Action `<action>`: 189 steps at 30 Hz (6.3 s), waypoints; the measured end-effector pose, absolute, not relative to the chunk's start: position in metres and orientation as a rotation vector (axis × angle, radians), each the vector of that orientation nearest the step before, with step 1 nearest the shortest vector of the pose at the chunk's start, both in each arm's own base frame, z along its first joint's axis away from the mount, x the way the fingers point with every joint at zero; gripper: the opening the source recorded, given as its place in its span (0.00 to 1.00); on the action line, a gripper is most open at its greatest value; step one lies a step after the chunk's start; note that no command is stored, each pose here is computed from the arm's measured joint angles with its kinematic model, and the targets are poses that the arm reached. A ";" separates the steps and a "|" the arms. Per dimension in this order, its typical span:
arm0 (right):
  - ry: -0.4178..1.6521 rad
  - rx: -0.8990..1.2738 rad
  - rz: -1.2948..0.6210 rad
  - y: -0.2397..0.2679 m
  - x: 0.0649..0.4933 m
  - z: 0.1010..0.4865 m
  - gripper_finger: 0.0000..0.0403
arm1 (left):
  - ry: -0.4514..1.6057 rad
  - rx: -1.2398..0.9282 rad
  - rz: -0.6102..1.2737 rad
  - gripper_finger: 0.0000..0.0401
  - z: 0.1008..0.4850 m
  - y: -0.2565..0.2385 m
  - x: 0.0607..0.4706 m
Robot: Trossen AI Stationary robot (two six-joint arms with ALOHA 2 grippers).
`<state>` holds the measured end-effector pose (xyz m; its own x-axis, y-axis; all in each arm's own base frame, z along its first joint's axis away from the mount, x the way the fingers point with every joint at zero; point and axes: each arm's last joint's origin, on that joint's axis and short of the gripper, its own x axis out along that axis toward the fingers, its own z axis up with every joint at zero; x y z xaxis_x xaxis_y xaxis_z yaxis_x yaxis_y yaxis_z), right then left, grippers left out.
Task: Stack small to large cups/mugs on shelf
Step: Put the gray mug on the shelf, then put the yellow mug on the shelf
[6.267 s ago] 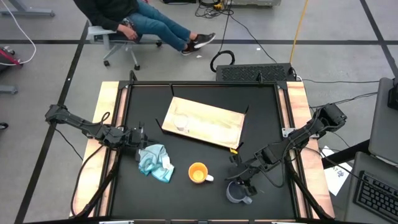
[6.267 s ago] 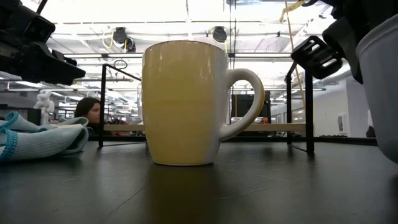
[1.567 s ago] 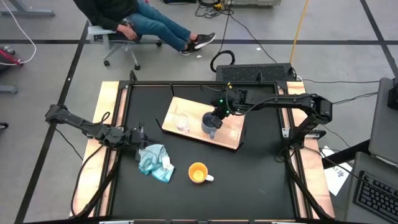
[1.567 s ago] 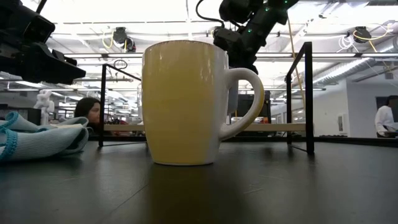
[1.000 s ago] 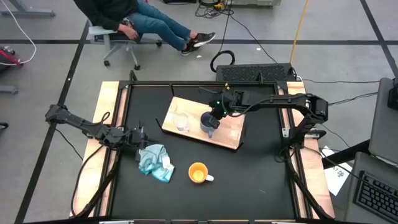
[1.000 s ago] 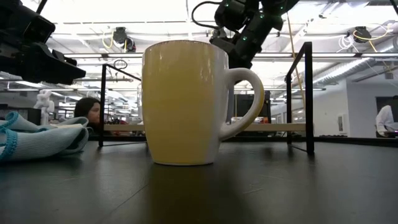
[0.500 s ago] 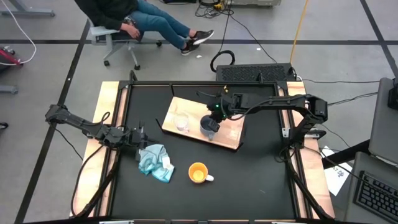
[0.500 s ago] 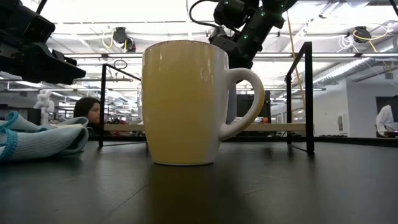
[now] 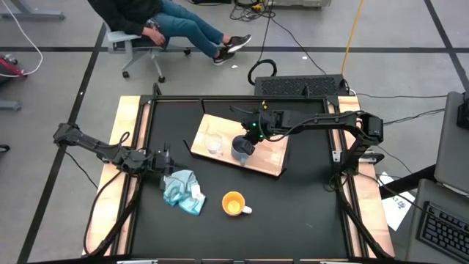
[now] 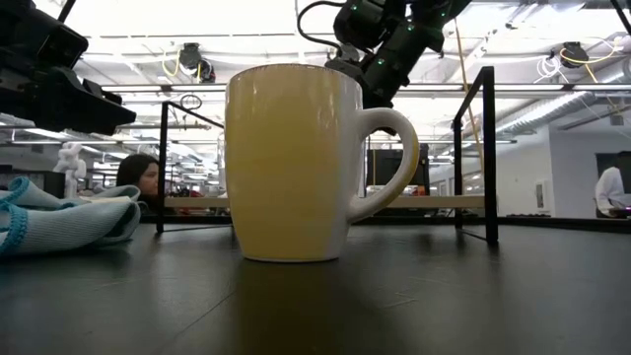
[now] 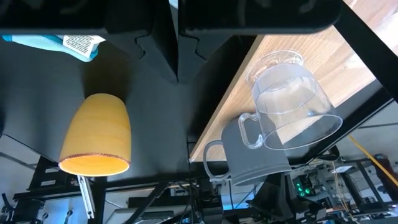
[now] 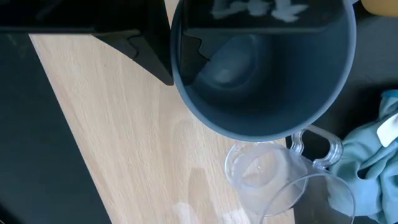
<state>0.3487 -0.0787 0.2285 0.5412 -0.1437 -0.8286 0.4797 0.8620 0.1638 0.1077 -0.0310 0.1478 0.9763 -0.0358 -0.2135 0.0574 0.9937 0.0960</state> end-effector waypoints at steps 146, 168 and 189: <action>1.025 0.258 -0.401 -0.039 0.351 0.247 0.10 | 0.215 0.093 -0.048 0.01 0.148 -0.031 0.108; 1.001 0.264 -0.414 -0.048 0.352 0.249 0.26 | 0.216 0.089 -0.051 0.01 0.148 -0.031 0.108; 0.961 0.270 -0.366 -0.047 0.345 0.264 0.39 | 0.228 0.088 -0.049 0.01 0.146 -0.031 0.108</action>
